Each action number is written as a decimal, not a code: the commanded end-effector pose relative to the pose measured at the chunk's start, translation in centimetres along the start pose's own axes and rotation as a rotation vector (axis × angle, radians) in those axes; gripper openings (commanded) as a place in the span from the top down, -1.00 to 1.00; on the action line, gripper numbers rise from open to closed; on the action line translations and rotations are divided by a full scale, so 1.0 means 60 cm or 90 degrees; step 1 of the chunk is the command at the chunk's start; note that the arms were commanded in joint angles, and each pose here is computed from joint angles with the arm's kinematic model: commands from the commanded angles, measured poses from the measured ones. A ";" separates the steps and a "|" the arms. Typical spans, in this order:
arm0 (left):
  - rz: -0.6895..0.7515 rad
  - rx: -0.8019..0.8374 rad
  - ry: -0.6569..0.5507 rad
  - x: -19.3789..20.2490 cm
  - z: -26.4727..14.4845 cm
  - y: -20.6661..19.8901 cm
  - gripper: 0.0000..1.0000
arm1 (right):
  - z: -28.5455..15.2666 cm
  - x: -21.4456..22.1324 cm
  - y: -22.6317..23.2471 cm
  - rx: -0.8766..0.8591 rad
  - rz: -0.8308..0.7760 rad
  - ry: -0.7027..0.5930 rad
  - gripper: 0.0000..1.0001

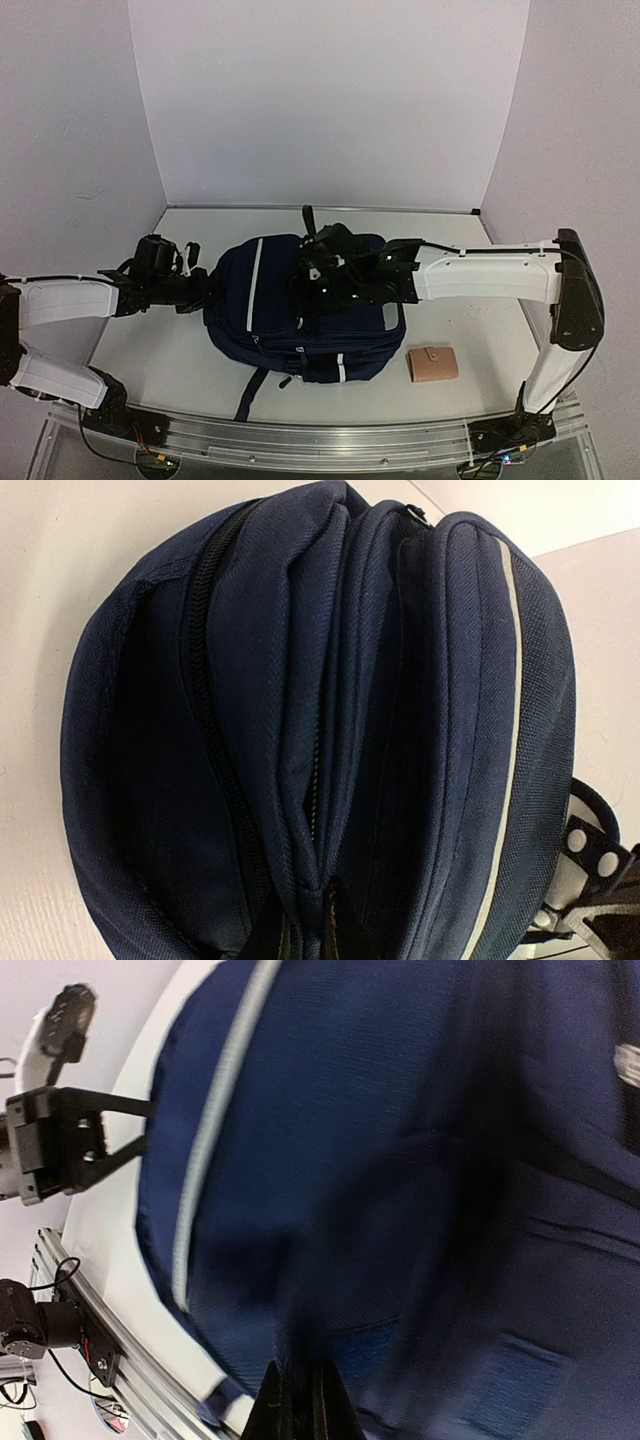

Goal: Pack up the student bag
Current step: Adjust the student bag at the center of the board.

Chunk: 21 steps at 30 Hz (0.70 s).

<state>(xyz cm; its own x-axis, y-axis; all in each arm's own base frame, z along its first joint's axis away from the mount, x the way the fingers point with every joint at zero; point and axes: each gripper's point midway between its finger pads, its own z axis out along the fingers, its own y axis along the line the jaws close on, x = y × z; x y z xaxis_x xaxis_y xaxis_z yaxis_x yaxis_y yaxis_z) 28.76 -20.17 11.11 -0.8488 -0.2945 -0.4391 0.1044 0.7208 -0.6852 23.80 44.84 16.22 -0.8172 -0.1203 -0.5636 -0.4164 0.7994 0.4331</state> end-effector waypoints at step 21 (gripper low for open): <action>0.080 -0.083 -0.078 -0.052 -0.095 -0.036 -0.75 | -0.189 -0.056 -0.194 0.196 0.059 -0.153 -0.97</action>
<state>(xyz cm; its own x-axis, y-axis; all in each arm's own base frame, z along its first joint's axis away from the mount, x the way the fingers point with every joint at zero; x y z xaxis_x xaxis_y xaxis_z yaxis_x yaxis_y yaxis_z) 27.46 -18.62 15.72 -0.7848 -0.2779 -0.5539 0.1454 0.7862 -0.6006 25.18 37.41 22.41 -0.6987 -0.0354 -0.7145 -0.3638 0.8775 0.3124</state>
